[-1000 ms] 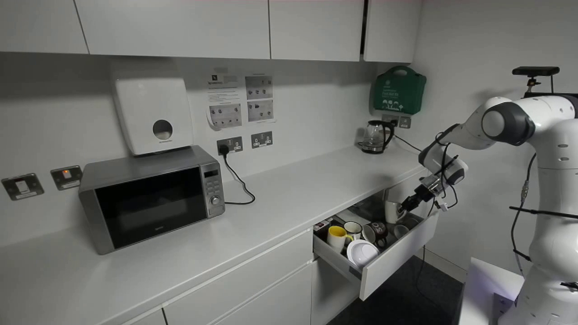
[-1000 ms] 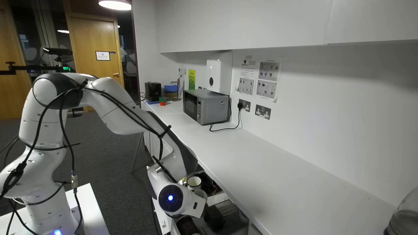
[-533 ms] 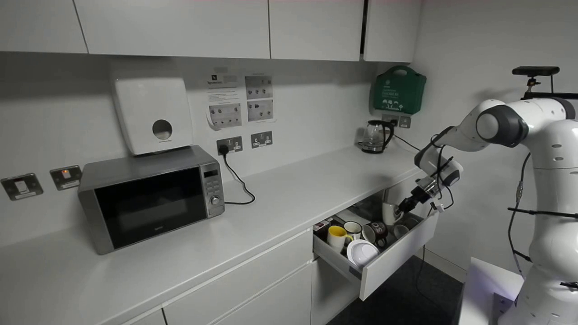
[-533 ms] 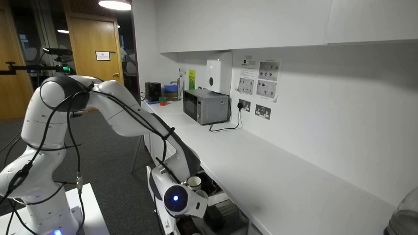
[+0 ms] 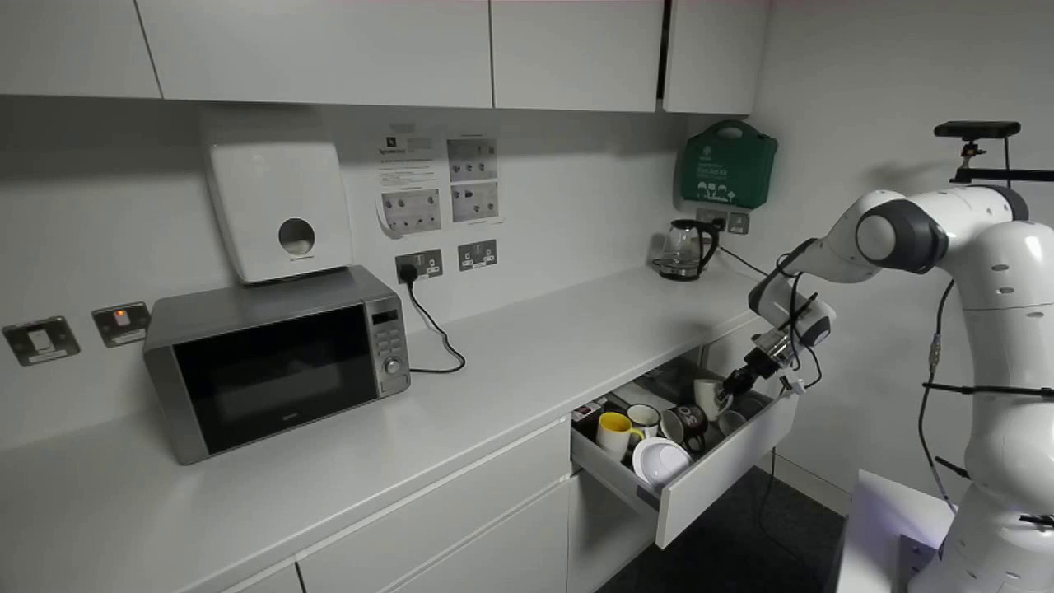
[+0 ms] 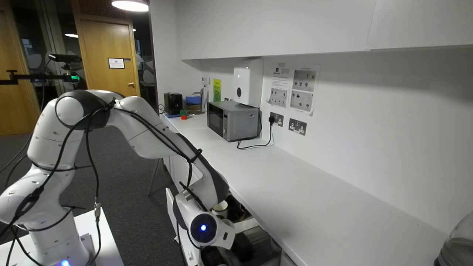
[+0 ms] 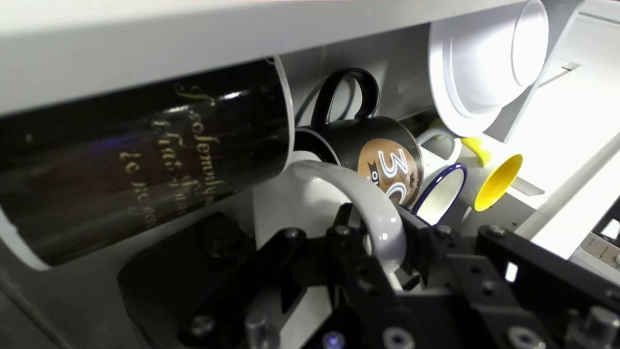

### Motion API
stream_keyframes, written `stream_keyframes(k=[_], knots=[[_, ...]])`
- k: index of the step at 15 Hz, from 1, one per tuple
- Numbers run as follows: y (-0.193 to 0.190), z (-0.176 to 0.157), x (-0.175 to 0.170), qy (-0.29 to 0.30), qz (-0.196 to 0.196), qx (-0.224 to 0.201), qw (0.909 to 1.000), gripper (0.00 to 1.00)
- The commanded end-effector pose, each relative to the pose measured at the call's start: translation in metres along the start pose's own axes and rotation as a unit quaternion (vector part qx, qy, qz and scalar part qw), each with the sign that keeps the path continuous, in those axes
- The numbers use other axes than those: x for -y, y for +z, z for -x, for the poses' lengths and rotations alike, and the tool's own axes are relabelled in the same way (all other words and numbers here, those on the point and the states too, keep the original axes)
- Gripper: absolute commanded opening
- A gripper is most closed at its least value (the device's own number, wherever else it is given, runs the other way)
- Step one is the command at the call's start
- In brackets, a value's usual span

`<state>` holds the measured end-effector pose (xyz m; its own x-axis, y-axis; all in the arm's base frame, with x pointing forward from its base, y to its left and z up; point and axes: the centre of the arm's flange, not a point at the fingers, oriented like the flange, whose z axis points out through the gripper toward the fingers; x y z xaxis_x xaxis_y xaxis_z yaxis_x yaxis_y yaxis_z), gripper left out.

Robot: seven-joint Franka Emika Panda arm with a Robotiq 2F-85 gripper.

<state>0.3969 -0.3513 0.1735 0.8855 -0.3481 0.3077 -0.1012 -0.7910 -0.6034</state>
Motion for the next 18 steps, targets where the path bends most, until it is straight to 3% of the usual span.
stream_keyframes(k=[1, 8, 10, 18], knots=[[0.0006, -0.0107, -0.0007, 0.005, -0.003, -0.011, 0.9999, 0.03], [0.0017, -0.0119, 0.0000, 0.005, -0.002, -0.011, 0.9999, 0.03], [0.0016, -0.0121, 0.0002, 0.005, -0.002, -0.011, 0.9999, 0.36], [-0.0011, -0.0158, 0.0014, 0.002, 0.000, -0.014, 0.9999, 0.95]])
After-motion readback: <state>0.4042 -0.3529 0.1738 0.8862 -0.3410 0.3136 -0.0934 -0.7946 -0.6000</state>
